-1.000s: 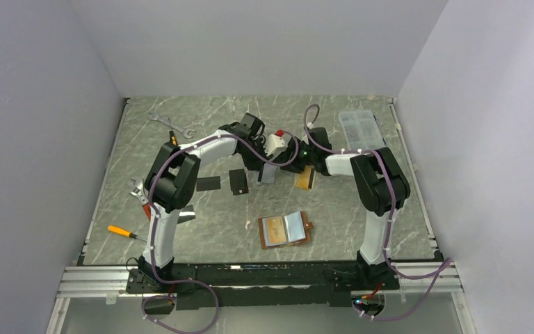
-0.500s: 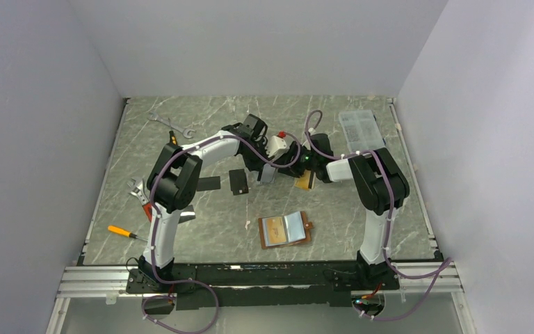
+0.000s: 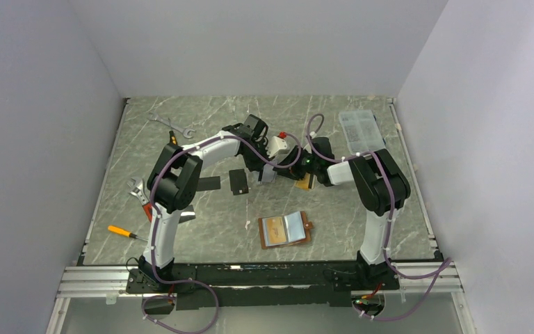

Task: Put the credit cards into the card holder
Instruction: Pick up the credit card from the center of the board.

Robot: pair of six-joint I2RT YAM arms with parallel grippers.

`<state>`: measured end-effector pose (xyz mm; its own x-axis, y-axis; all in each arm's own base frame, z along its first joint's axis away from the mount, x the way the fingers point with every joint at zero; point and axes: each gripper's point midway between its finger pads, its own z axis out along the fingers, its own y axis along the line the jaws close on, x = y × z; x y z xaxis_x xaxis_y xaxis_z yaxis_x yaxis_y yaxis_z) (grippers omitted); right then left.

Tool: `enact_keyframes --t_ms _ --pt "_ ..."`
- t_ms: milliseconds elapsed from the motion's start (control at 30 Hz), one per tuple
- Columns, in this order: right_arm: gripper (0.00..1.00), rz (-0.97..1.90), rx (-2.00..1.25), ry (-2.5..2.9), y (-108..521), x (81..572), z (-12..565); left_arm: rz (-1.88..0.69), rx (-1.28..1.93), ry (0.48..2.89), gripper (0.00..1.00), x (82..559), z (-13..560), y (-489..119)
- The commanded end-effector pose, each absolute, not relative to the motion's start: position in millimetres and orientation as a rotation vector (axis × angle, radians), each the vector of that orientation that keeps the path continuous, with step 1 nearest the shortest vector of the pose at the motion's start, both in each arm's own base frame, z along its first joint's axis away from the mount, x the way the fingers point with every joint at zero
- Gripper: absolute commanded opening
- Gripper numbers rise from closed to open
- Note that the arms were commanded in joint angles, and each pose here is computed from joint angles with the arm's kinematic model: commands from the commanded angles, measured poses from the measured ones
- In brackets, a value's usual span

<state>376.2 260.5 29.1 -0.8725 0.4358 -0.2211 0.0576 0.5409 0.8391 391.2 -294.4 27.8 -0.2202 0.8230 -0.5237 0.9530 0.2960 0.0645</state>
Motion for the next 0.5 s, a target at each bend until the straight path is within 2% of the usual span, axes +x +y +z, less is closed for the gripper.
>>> enact_keyframes --t_ms 0,467 --pt "0.35 1.268 0.349 2.279 257 387 62 -0.401 1.603 2.095 0.17 384 32 -296" --pt "0.35 1.372 0.330 2.285 278 391 56 -0.436 1.615 2.078 0.15 381 33 -299"
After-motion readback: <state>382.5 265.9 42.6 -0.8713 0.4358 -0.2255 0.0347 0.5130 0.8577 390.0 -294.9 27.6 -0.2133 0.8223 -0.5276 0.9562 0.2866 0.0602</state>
